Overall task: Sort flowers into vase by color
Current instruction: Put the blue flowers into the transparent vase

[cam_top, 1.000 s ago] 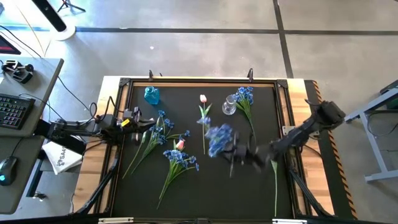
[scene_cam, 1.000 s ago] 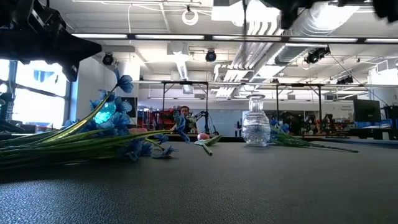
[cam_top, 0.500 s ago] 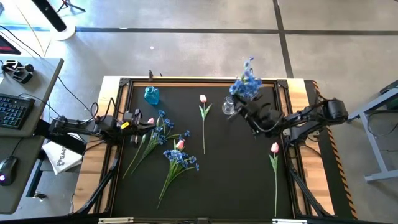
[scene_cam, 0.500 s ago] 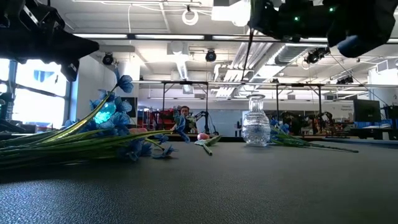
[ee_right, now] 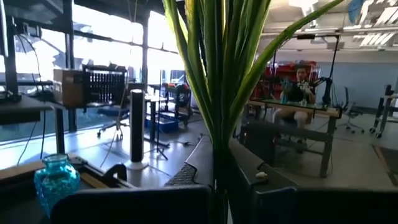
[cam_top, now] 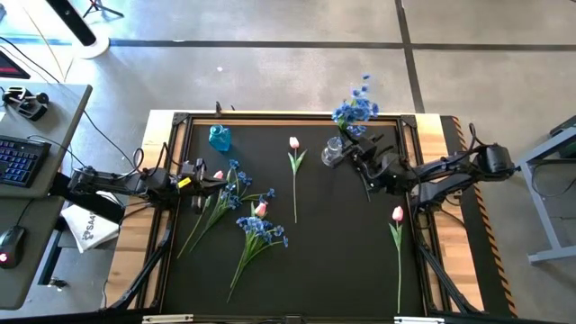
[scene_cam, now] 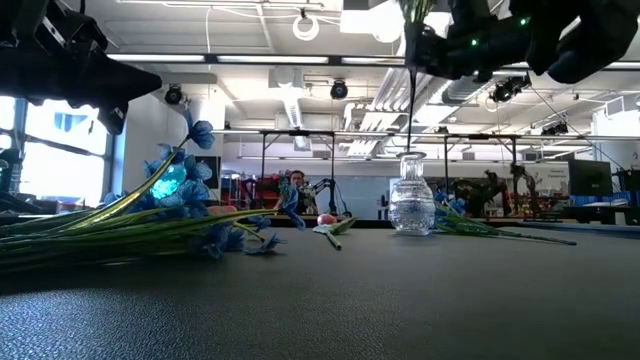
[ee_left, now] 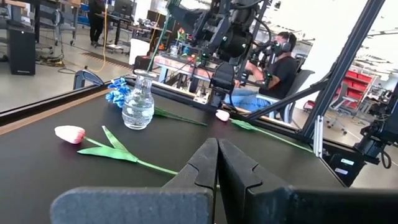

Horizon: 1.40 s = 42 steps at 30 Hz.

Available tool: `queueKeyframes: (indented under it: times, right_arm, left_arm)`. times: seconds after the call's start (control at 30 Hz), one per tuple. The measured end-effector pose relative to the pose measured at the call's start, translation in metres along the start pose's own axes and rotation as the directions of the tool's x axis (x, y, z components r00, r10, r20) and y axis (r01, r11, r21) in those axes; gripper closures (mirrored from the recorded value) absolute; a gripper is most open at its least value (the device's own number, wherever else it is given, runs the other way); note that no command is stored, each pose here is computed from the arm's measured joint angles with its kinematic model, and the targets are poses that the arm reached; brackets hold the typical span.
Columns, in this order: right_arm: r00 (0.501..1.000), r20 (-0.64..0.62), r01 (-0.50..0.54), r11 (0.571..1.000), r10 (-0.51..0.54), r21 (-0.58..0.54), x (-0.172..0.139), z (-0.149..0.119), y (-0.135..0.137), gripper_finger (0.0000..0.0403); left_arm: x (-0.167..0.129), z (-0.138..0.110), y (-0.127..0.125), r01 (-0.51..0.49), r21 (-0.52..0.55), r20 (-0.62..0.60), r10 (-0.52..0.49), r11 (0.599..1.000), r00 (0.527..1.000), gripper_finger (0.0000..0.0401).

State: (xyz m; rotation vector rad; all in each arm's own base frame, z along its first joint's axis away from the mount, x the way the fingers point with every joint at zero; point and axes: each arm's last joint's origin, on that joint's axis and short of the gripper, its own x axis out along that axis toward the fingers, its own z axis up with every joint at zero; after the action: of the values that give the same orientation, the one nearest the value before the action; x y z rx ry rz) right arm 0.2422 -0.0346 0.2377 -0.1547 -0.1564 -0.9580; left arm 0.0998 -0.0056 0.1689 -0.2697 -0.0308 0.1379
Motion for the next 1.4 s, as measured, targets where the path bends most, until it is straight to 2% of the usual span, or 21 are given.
queueKeyframes:
  times: [0.3,0.47,0.6,0.8,1.07,1.23,1.4]
  right_arm:
    - [0.997,-0.072,0.019,0.999,-0.016,0.035,0.009,-0.012,-0.006,0.0396]
    - [0.995,-0.098,0.024,0.998,-0.019,0.05,0.01,-0.016,-0.007,0.0375]
    - [0.995,-0.1,0.023,0.999,-0.019,0.044,0.01,-0.016,-0.007,0.0341]
    - [0.994,-0.106,0.022,0.999,-0.017,0.044,0.01,-0.017,-0.007,0.0271]
    - [0.983,-0.183,0.014,0.999,-0.006,0.04,0.009,-0.027,-0.005,0.0182]
    - [0.98,-0.2,0.009,1.0,-0.005,0.021,0.008,-0.029,-0.005,0.0148]
    - [0.974,-0.227,0.003,1.0,0.002,0.022,0.006,-0.029,-0.007,0.0135]
  left_arm:
    - [0.0,0.001,0.0,0.001,-0.001,0.007,-0.001,1.0,1.0,0.0401]
    - [0.0,0.001,0.0,0.001,-0.002,0.007,-0.001,1.0,1.0,0.0401]
    - [0.0,0.001,0.0,0.001,-0.002,0.007,-0.001,1.0,1.0,0.0401]
    - [0.0,0.001,0.0,0.001,-0.002,0.007,-0.001,1.0,1.0,0.0401]
    - [0.0,0.001,0.0,0.001,-0.002,0.007,-0.001,1.0,1.0,0.0401]
    - [0.0,0.001,0.0,0.001,-0.002,0.007,-0.001,1.0,1.0,0.0401]
    - [0.0,0.001,0.0,0.001,-0.003,0.007,-0.001,1.0,1.0,0.0401]
